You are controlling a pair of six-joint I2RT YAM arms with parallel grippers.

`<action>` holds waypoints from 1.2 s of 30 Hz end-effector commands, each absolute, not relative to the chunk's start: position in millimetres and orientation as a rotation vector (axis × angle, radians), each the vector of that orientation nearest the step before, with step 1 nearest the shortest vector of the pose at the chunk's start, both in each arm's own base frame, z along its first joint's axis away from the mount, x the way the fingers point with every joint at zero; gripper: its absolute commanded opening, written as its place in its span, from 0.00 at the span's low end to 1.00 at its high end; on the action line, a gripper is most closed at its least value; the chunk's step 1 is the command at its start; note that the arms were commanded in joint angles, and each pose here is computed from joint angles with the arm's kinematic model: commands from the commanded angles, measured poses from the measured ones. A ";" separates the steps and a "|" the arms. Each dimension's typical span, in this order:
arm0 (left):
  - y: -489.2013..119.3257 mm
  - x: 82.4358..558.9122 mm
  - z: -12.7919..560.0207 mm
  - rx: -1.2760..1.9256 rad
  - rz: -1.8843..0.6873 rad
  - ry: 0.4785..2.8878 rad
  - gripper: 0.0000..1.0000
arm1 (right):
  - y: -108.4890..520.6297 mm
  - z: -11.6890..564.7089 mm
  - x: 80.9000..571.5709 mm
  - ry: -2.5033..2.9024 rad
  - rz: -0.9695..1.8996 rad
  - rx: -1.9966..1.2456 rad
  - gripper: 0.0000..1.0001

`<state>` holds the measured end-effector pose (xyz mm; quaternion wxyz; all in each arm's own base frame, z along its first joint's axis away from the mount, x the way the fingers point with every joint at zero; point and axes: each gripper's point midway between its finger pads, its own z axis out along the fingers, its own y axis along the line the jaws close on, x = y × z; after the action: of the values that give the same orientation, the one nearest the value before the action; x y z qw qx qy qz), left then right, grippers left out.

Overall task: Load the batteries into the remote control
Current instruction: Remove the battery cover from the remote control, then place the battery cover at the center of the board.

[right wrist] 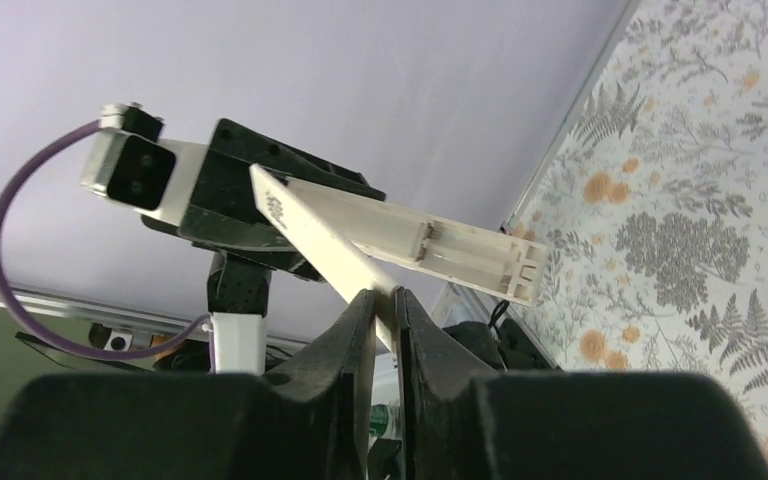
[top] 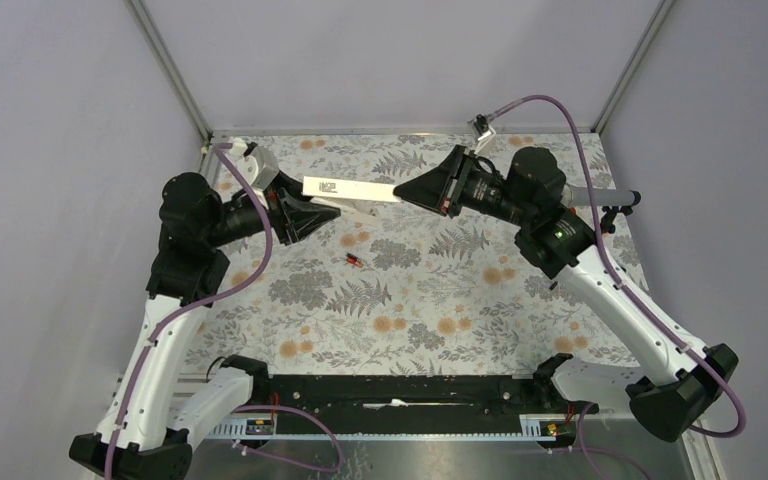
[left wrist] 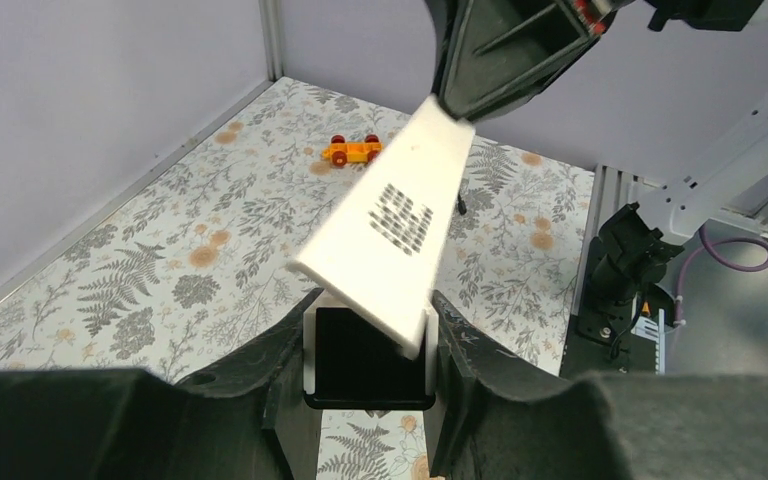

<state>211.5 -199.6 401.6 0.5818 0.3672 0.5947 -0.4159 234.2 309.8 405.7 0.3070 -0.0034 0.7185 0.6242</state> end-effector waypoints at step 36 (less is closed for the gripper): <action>-180.6 227.7 327.7 0.676 -0.899 1.546 0.00 | 213.3 174.4 226.0 2.288 0.813 -0.002 0.00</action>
<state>225.1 -180.6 313.6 0.5520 0.2894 0.6819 -0.3828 226.3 214.9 194.8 0.3455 0.0144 0.8811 0.3225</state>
